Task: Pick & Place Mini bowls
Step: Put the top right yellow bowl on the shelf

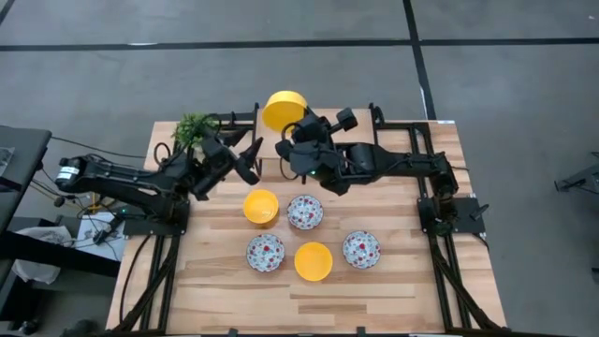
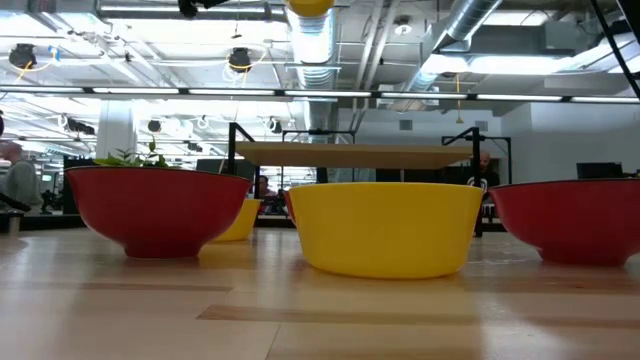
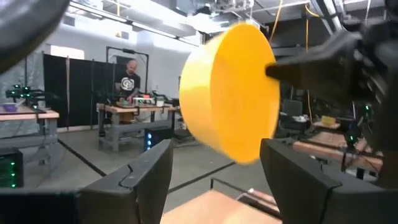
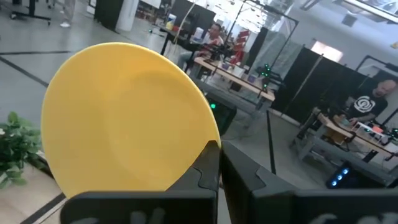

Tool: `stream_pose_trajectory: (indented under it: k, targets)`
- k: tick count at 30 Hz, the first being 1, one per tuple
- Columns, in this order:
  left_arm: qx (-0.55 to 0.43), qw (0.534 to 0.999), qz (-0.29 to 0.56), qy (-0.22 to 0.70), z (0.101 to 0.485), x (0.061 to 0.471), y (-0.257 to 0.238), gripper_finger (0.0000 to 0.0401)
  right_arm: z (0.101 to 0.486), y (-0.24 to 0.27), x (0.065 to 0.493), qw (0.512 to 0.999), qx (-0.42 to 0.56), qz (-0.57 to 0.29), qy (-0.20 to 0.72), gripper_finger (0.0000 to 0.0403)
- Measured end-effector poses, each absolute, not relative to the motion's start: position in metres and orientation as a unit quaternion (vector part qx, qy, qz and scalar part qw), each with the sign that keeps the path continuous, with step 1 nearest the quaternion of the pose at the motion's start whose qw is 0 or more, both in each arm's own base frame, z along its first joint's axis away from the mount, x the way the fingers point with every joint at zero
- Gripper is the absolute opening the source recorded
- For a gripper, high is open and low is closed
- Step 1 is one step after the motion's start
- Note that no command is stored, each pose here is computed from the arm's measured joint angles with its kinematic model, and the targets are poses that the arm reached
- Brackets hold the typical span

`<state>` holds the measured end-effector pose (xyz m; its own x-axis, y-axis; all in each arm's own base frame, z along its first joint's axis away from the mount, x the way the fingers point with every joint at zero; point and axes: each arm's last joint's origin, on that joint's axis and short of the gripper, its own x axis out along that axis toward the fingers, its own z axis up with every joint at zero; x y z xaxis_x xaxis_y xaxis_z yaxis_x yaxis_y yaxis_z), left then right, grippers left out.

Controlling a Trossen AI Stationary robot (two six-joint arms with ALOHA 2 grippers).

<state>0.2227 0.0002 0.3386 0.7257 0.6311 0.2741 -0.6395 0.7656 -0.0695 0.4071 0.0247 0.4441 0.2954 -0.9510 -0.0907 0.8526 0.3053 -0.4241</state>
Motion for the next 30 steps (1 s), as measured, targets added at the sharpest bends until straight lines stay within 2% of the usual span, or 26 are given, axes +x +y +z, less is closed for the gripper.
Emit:
stream_pose_trajectory:
  k: [7,15,30]
  targets:
    - [0.007,0.925,0.346,-0.155,0.347,0.224,0.001,0.0241,0.444,0.032,0.408,0.787,-0.150,-0.578,0.156,0.0000]
    - [-0.001,0.920,0.357,-0.159,0.347,0.224,0.002,0.0241,0.447,0.036,0.418,0.804,-0.153,-0.554,0.150,0.0000]
    - [0.000,0.915,0.373,-0.154,0.347,0.223,0.003,0.0241,0.443,0.040,0.437,0.769,-0.224,-0.571,0.181,0.0000]
